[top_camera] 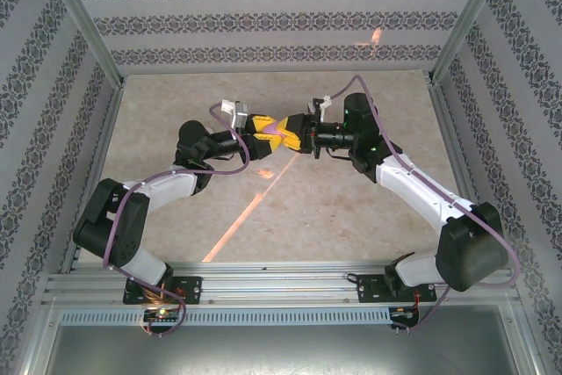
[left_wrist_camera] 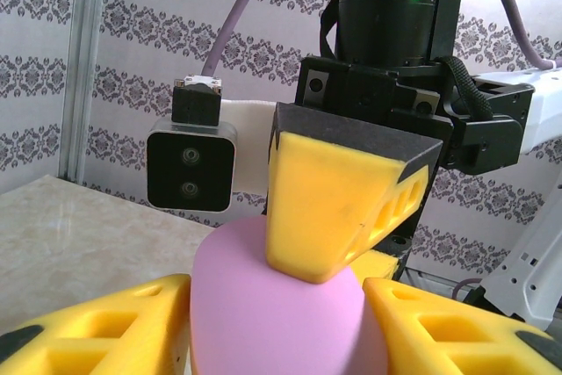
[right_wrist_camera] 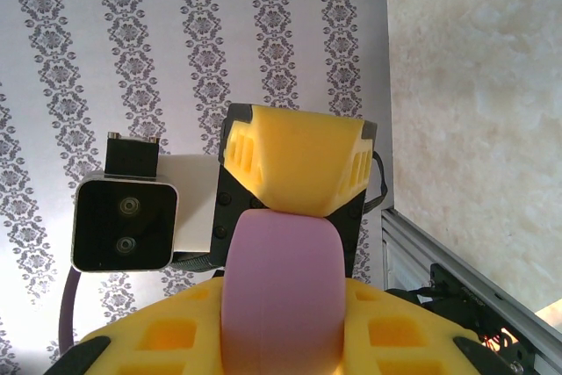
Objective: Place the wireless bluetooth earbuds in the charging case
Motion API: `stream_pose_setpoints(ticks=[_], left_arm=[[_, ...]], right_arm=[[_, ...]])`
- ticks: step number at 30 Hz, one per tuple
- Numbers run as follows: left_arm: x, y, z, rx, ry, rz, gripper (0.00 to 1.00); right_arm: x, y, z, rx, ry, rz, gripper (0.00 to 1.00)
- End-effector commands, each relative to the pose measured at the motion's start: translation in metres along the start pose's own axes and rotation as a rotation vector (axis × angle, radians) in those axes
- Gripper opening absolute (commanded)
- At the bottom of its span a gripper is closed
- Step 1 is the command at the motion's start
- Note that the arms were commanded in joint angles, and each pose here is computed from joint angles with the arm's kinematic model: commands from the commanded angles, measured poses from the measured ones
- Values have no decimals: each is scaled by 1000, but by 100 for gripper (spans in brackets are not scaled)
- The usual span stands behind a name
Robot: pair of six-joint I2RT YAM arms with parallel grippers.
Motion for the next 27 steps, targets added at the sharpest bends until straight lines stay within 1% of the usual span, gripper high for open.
stream_pose_setpoints(ticks=[1,4,11,15,27], left_arm=[[-6,7,4,-16,-25,57,55],[-5,3,3,-10,-8,55,58],[-2,1,4,-15,-1,38,60],[0,1,5,-13,5,37,63],[4,-5,4,7,35,22,66]], right_arm=[[8,-5,-1,16,25,-35,20],[11,-4,-3,2,37,-40,20],[13,-3,-7,-10,45,-40,20],[15,-2,-7,-12,50,-40,20],[19,-3,-9,-17,58,-48,20]])
Point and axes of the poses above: each hand's point on the last joint's axis, 136 mm out from that joint toward the fingers, its own z axis out along the fingers, its own x axis along the line the jaws close on, y = z × x, the point moved 8 cm from there along -z, back along the fingers, and after that the axes turned 1 degree about z, right-handed, at the moved point
